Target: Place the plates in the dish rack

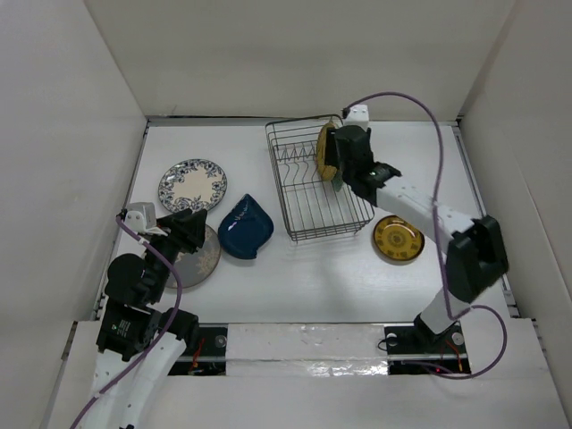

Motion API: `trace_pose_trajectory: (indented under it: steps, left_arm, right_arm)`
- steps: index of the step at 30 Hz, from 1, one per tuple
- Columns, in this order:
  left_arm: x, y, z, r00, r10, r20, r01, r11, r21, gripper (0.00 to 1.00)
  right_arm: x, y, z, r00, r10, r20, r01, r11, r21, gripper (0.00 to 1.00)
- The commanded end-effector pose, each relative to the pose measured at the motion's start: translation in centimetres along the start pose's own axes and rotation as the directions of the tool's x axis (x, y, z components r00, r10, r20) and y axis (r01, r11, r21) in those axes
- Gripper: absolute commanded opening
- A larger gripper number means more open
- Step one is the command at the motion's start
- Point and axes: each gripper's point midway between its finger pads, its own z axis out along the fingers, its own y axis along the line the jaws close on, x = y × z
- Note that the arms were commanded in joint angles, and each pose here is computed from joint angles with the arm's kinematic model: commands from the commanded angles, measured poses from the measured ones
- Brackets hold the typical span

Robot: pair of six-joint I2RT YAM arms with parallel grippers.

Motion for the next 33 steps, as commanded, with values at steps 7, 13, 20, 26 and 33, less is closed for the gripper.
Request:
trace_pose_trajectory:
  steps: [7, 13, 20, 26, 33]
  left_arm:
    - [-1.9, -1.5, -0.9, 0.997, -0.01, 0.075, 0.004, 0.997, 0.074, 0.39]
    - [-2.4, -2.0, -1.6, 0.995, -0.016, 0.098, 0.006, 0.995, 0.102, 0.39]
    - [-2.7, -2.3, -2.2, 0.994, -0.022, 0.111, 0.009, 0.993, 0.118, 0.39]
    - [-3.2, -2.3, -2.8, 0.99, -0.026, 0.137, 0.009, 0.993, 0.118, 0.39]
    - [-3.3, -2.3, -2.8, 0.99, -0.026, 0.138, 0.009, 0.993, 0.12, 0.39]
  right_arm:
    - [4.2, -13.9, -9.1, 0.853, 0.506, 0.128, -0.513, 0.858, 0.022, 0.0]
    - [15.3, -23.8, -12.7, 0.734, 0.669, 0.119, -0.672, 0.69, 0.27, 0.21]
    - [20.8, -25.6, -13.2, 0.605, 0.797, 0.005, -0.76, 0.575, 0.304, 0.63]
    - [23.9, -24.0, -12.0, 0.545, 0.828, -0.134, -0.769, 0.557, 0.315, 0.6]
    - [24.8, -24.4, -11.0, 0.552, 0.823, -0.136, -0.76, 0.564, 0.324, 0.21]
